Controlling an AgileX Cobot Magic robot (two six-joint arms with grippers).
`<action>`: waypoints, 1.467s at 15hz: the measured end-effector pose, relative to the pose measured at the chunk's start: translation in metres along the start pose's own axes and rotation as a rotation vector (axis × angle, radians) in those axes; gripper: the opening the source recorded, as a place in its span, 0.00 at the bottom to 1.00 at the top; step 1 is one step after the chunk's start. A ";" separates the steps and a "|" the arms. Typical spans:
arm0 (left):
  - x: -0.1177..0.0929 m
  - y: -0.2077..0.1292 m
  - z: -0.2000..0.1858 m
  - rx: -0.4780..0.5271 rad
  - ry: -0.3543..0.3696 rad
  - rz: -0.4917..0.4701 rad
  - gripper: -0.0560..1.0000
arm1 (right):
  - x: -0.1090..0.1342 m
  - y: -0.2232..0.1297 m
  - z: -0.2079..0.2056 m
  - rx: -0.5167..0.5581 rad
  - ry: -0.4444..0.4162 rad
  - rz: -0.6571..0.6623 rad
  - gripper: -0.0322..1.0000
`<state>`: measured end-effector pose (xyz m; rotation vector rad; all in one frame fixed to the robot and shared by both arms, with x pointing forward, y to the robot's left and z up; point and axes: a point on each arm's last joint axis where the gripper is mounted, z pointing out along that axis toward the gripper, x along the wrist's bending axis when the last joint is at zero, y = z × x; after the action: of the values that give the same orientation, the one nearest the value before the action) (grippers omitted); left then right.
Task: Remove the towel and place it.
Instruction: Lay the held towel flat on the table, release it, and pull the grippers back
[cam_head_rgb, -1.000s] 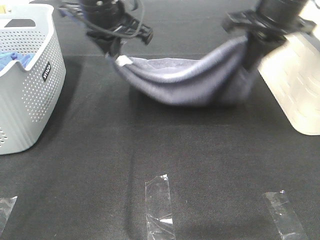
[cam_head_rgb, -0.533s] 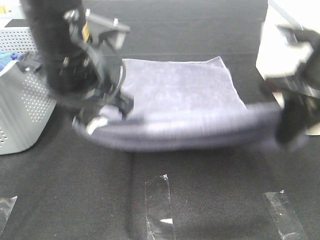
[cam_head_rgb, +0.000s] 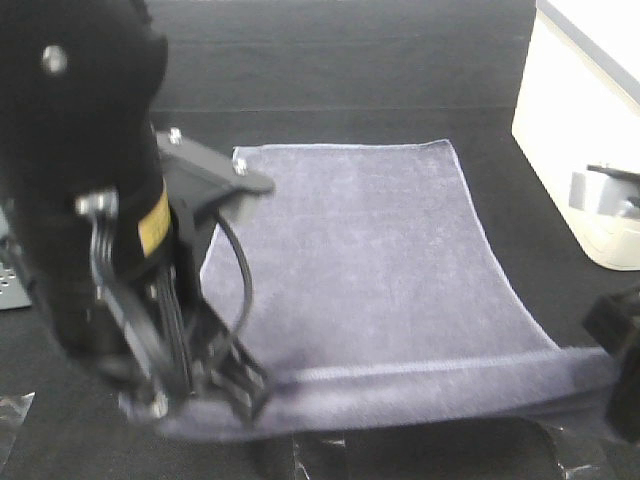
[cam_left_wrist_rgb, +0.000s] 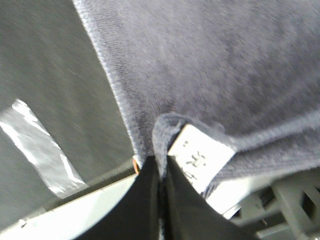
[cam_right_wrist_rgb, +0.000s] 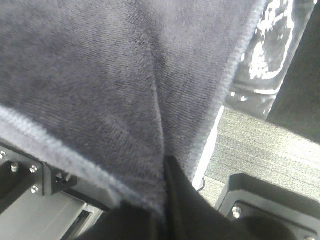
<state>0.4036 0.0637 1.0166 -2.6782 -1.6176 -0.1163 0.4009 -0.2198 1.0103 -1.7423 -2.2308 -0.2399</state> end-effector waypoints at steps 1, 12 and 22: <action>-0.006 -0.006 0.002 0.013 -0.006 0.000 0.05 | 0.000 -0.005 0.001 -0.001 0.006 0.002 0.03; -0.032 -0.035 0.014 0.169 -0.117 -0.040 0.05 | -0.004 -0.044 0.017 0.013 0.040 0.022 0.03; -0.029 -0.042 0.022 0.206 -0.089 -0.085 0.92 | -0.003 -0.044 0.017 0.013 0.047 0.024 0.76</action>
<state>0.3549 0.0588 0.9913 -2.4948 -1.6656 0.1629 0.3571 -0.2284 0.9955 -1.7382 -2.1722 -0.2577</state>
